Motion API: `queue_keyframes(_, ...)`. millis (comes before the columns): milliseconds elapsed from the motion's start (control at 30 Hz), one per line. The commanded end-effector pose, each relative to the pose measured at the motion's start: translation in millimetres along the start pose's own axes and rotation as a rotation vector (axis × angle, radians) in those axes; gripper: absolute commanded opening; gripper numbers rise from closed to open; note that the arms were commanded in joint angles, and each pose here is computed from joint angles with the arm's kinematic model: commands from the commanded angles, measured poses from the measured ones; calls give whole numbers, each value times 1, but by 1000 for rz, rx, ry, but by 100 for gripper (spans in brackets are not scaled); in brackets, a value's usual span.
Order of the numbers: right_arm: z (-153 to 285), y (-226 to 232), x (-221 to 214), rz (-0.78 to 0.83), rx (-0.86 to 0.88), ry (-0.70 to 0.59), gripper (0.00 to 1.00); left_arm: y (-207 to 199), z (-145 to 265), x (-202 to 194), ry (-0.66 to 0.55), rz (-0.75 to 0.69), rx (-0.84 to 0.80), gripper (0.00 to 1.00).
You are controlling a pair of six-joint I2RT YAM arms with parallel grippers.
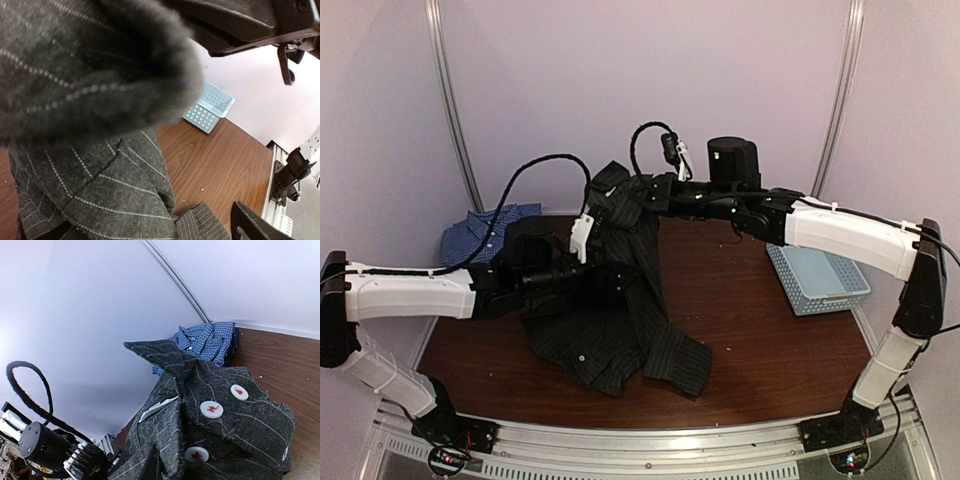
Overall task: Fold and stack the long sleeve shirts
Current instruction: Pass from the right arm to the left, then pass from the left arm to the right
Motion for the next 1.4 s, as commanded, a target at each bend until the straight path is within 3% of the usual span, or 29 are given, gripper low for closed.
queue_keyframes(0,11,12,22,21,48,-82,4,1,-11,3,-36,58,-31,85)
queue_keyframes(233,17,0,19,26,-13,-74,6,1,-22,10,-58,41,-25,28)
queue_keyframes(300,21,-10,15,20,-43,-65,7,-3,-17,19,-78,8,-25,3)
queue_keyframes(333,24,-14,14,18,-56,-64,8,-6,-14,25,-87,-10,-20,0)
queue_keyframes(467,35,-43,8,-5,-138,-41,18,-24,5,54,-74,-95,-14,0)
queue_keyframes(567,42,-61,-3,3,-229,0,34,-39,26,83,-71,-143,-3,0)
queue_keyframes(767,58,-71,-50,2,-244,39,67,-58,80,148,-203,-127,-41,0)
queue_keyframes(1033,75,-62,-121,-14,-169,56,75,-62,84,196,-224,-80,-71,0)
queue_keyframes(1367,60,-53,-168,66,-50,83,87,-63,68,218,-196,1,-181,0)
Point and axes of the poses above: each gripper's point midway between its finger pads, its own z axis back along the fingers, its own y axis along the line the jaws close on, x = y × z, the point moved 10 cm from there along z, back along the fingers, and after that the axes turned 12 degrees about z, right-handed, at the moved point
